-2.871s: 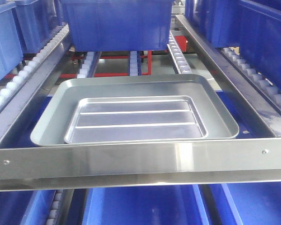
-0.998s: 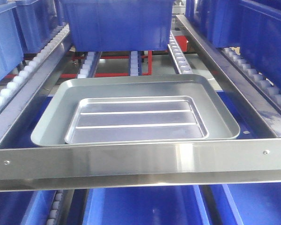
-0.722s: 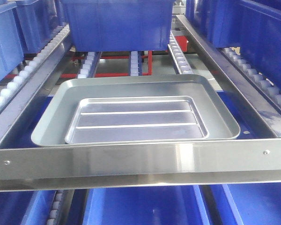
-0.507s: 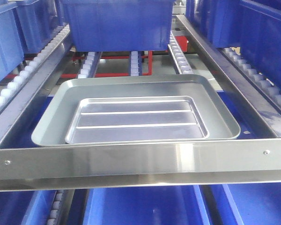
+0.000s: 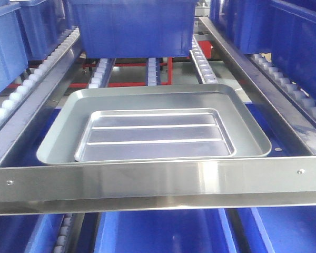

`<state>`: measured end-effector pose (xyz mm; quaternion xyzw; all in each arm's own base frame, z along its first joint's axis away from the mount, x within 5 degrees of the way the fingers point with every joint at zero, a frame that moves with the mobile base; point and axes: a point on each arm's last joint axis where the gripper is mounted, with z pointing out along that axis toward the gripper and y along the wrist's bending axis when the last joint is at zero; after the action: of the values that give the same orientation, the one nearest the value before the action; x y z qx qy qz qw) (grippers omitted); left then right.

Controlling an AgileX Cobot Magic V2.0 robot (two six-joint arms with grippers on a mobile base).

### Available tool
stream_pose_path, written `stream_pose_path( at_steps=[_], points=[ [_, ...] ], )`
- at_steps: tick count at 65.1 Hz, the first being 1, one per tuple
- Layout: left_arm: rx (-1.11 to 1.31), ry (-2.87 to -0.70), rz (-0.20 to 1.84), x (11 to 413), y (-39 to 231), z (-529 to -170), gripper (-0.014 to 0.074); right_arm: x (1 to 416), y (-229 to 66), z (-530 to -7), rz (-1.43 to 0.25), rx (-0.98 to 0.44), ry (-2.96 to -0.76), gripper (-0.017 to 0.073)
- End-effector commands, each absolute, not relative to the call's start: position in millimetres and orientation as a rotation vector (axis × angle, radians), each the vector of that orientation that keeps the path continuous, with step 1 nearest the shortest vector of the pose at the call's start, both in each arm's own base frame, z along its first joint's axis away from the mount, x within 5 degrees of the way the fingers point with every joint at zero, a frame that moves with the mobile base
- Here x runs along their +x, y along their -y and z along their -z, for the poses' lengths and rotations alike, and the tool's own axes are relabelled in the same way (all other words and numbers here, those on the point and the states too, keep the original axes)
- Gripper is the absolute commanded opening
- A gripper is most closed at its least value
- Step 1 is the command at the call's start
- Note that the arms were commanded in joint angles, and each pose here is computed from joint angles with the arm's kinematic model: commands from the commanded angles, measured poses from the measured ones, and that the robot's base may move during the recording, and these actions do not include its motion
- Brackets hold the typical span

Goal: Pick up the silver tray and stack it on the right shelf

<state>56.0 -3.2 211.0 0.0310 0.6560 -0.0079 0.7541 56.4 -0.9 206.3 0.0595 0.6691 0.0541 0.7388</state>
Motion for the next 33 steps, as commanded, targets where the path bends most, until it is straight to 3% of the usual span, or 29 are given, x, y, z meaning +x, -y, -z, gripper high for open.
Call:
stream_pose_path(
  at_steps=[1,33],
  points=[
    [0.052,-1.348,0.03,54.8,3.1,-210.5,-0.0099,53.6,1.4,-215.1,-0.107,0.12,-1.364,0.0053],
    [0.053,-1.391,0.05,55.3,3.8,-207.1,-0.01,53.6,1.4,-215.1,-0.107,0.12,-1.364,0.0053]
  ],
)
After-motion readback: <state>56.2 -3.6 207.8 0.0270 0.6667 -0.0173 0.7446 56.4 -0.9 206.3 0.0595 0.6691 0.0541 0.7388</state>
